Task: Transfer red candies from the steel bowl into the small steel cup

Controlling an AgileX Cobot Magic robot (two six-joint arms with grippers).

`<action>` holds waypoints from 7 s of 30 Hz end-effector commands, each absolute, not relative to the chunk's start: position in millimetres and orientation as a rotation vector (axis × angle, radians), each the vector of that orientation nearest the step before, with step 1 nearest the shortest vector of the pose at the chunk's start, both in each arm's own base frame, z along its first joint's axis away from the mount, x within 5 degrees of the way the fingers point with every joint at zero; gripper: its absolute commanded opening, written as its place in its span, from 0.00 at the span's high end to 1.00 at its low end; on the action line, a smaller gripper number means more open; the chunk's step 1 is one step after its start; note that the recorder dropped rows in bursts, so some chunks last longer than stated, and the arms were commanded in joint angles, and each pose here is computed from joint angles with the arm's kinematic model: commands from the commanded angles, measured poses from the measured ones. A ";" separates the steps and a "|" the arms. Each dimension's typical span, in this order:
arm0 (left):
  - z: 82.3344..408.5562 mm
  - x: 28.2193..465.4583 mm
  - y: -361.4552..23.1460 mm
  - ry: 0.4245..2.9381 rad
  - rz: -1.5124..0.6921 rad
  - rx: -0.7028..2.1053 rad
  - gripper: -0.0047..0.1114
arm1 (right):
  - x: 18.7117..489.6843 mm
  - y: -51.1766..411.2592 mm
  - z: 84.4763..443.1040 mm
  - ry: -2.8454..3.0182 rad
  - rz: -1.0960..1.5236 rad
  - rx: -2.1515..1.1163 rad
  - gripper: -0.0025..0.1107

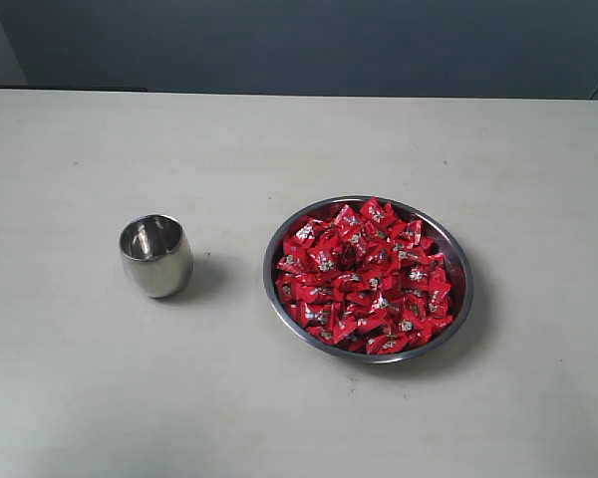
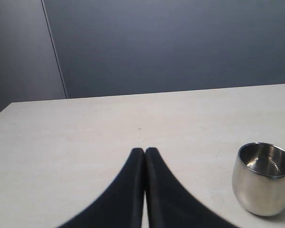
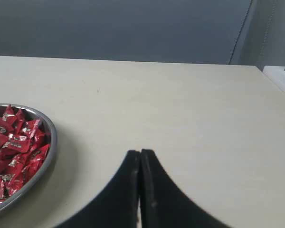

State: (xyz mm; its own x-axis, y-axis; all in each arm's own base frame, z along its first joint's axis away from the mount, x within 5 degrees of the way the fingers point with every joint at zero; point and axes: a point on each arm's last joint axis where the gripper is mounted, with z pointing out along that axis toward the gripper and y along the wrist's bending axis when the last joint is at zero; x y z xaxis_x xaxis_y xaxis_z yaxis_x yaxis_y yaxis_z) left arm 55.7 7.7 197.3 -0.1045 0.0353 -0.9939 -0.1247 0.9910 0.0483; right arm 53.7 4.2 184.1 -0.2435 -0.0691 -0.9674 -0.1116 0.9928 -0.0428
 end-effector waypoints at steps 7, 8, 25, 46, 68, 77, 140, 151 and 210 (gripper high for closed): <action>197.0 55.6 7.7 1.663 0.136 -0.068 0.96 | 53.6 4.4 183.2 1.810 0.039 -0.140 0.98; 197.0 55.6 7.7 1.663 0.136 -0.068 0.96 | 53.6 4.4 183.2 1.810 0.039 -0.140 0.98; 196.8 55.5 7.7 1.665 0.136 -0.068 0.96 | 42.0 8.8 253.2 1.013 0.138 -0.102 0.98; 196.8 55.5 7.7 1.665 0.136 -0.068 0.96 | 29.9 -5.9 269.9 0.766 0.396 0.176 0.98; 196.9 55.6 7.7 1.664 0.136 -0.068 0.96 | 31.5 6.1 332.1 1.092 0.153 -0.082 0.98; 196.9 55.6 7.7 1.664 0.136 -0.068 0.96 | 45.9 9.1 373.5 1.115 0.022 -0.179 0.98; 196.8 55.6 7.7 1.664 0.136 -0.068 0.96 | 173.8 42.8 301.4 1.935 0.077 -0.297 0.98; 196.8 55.6 7.7 1.664 0.136 -0.068 0.96 | 175.2 44.8 306.5 1.869 0.073 -0.334 0.98; 196.8 55.5 7.7 1.664 0.136 -0.068 0.96 | 248.8 150.5 197.3 2.439 0.252 -0.624 0.60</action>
State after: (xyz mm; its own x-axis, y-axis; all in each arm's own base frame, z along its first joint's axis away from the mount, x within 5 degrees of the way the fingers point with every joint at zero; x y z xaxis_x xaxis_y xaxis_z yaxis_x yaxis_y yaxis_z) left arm 55.7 7.7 197.3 -0.1045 0.0353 -0.9939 -0.1247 0.9910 0.0483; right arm 245.1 147.7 201.3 -0.6952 -0.3599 -0.6223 -0.4850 0.8737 0.0365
